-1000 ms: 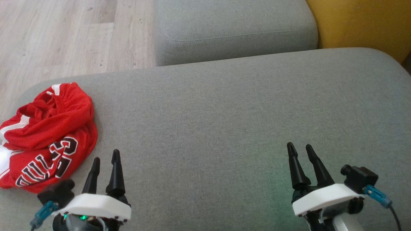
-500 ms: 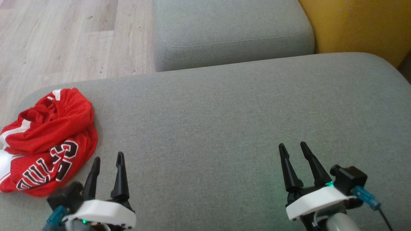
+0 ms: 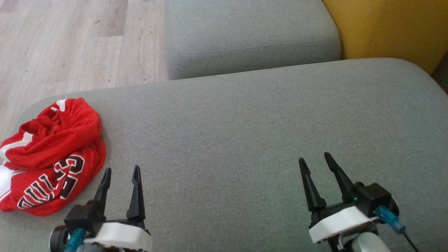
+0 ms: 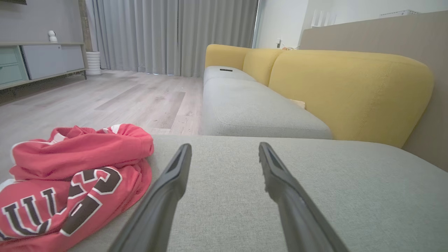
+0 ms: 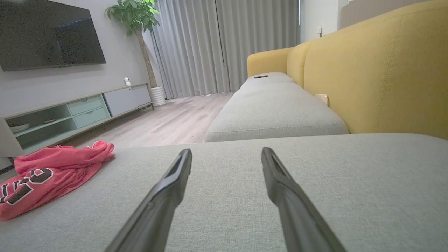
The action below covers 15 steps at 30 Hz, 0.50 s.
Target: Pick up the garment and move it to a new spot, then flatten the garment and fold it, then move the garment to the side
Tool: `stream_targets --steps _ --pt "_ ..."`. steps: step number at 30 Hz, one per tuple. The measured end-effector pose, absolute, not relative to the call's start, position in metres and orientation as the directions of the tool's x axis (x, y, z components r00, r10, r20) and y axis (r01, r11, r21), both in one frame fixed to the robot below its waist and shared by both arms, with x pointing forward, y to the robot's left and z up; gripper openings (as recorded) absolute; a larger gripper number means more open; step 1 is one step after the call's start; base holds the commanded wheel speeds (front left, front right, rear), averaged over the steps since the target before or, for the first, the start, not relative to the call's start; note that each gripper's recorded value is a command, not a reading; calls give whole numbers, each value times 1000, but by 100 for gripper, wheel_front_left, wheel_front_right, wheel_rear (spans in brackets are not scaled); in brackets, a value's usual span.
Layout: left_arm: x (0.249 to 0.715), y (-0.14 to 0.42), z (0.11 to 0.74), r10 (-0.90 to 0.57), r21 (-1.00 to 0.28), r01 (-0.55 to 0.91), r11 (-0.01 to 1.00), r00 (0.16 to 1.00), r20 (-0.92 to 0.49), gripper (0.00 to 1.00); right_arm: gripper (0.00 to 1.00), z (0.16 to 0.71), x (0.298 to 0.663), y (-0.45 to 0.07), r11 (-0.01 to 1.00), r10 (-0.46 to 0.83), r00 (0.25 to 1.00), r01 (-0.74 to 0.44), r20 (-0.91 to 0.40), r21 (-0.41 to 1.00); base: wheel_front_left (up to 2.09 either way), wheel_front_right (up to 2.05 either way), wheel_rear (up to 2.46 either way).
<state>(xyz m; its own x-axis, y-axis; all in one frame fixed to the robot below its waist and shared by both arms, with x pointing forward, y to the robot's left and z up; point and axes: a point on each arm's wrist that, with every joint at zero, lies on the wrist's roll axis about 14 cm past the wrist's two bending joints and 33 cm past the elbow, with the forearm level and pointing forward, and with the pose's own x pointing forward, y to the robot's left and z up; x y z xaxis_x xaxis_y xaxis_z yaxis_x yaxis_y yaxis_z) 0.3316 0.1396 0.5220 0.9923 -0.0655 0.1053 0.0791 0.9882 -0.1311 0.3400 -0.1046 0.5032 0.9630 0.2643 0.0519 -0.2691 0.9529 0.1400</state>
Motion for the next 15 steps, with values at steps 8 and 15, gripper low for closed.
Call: stream_targets --steps 8,15 --pt "328 140 523 -74 -49 81 996 989 127 100 100 506 341 -105 959 275 959 -279 68 48 0 0 0" --pt "324 140 519 -82 10 82 997 989 123 100 100 506 341 -104 958 286 955 -286 73 -6 0 0 0"
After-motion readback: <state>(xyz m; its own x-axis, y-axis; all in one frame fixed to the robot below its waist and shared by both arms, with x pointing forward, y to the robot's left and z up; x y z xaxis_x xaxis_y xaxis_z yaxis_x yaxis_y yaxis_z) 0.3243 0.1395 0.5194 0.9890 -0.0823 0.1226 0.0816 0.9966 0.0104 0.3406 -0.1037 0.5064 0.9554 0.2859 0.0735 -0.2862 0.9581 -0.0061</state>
